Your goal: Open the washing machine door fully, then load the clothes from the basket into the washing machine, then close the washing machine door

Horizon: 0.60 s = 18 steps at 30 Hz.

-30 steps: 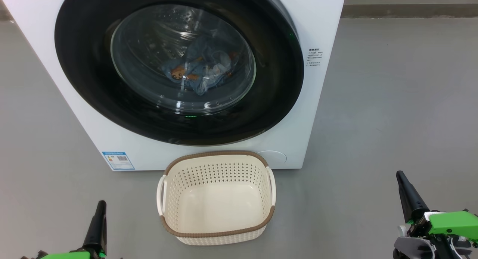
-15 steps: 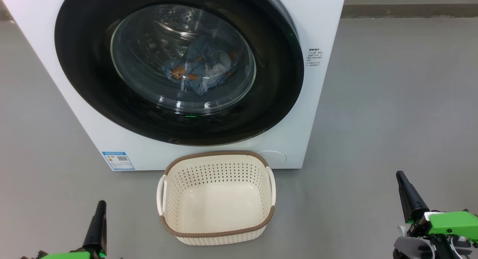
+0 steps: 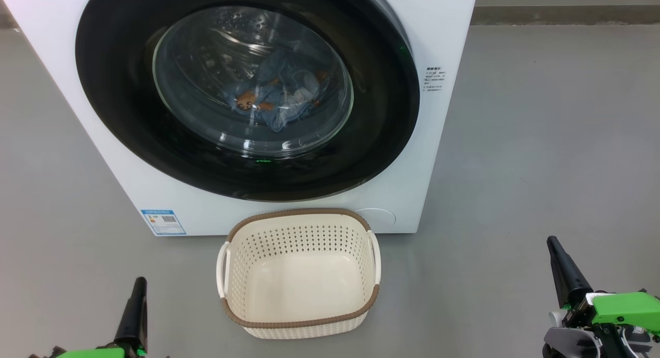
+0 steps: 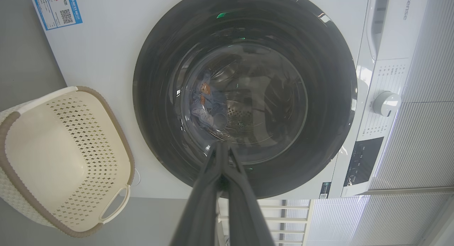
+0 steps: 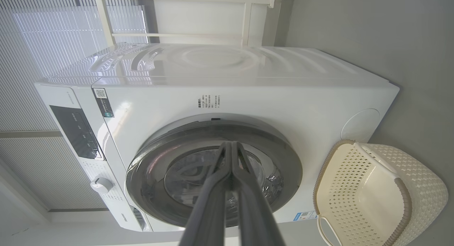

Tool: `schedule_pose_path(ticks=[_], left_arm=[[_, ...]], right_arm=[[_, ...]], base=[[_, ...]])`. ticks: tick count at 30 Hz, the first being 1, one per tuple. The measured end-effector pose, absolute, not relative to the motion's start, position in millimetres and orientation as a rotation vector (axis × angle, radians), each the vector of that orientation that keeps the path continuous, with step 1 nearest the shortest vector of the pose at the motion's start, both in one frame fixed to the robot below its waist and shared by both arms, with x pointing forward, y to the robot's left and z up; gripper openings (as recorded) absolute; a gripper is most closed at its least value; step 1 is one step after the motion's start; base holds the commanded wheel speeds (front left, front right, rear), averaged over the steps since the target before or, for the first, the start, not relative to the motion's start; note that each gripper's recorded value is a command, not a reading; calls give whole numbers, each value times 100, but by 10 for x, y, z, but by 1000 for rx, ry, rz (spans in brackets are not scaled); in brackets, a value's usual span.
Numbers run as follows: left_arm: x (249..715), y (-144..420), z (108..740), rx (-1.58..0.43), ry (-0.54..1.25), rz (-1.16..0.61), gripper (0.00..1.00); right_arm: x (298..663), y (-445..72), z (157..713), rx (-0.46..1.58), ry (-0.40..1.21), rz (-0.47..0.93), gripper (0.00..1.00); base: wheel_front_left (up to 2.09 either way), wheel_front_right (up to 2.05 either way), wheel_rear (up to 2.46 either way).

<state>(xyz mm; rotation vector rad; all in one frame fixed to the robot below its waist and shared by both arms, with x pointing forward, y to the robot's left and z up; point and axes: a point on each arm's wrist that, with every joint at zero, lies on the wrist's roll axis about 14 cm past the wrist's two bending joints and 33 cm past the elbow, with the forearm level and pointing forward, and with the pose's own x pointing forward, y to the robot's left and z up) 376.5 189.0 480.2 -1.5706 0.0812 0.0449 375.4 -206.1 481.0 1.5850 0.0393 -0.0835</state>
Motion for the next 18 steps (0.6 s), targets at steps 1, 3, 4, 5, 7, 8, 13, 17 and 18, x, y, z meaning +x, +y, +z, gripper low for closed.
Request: schedule_pose_path(ticks=[1, 3, 4, 5, 7, 8, 13, 17, 18], left_arm=[[3765, 1890, 4802, -1571, 81, 45, 0], [3765, 1890, 4802, -1571, 81, 45, 0], [3765, 1890, 4802, -1571, 81, 45, 0], [3765, 1890, 4802, -1571, 81, 45, 0], [3765, 1890, 4802, -1571, 81, 45, 0], [3765, 1890, 4802, -1571, 81, 45, 0], [3765, 1890, 4802, -1571, 81, 45, 0], [3765, 1890, 4803, -1571, 81, 45, 0], [3765, 1890, 4803, -1571, 81, 45, 0]], right_arm=[[3754, -2061, 4810, 1585, 39, -84, 0], [3753, -2062, 4810, 1585, 39, -83, 0], [3753, -2062, 4810, 1585, 39, -84, 0], [3754, -2061, 4810, 1585, 39, -84, 0], [3753, -2062, 4810, 1585, 39, -84, 0], [3753, -2061, 4810, 1585, 39, -83, 0], [3754, -2061, 4810, 1585, 39, -84, 0], [3754, -2061, 4810, 1585, 39, -84, 0], [3754, -2061, 4810, 1585, 39, -84, 0]], base=[[0, 0, 0], [0, 0, 0], [0, 0, 0], [0, 0, 0], [0, 0, 0], [0, 0, 0], [0, 0, 0], [0, 0, 0], [0, 0, 0]])
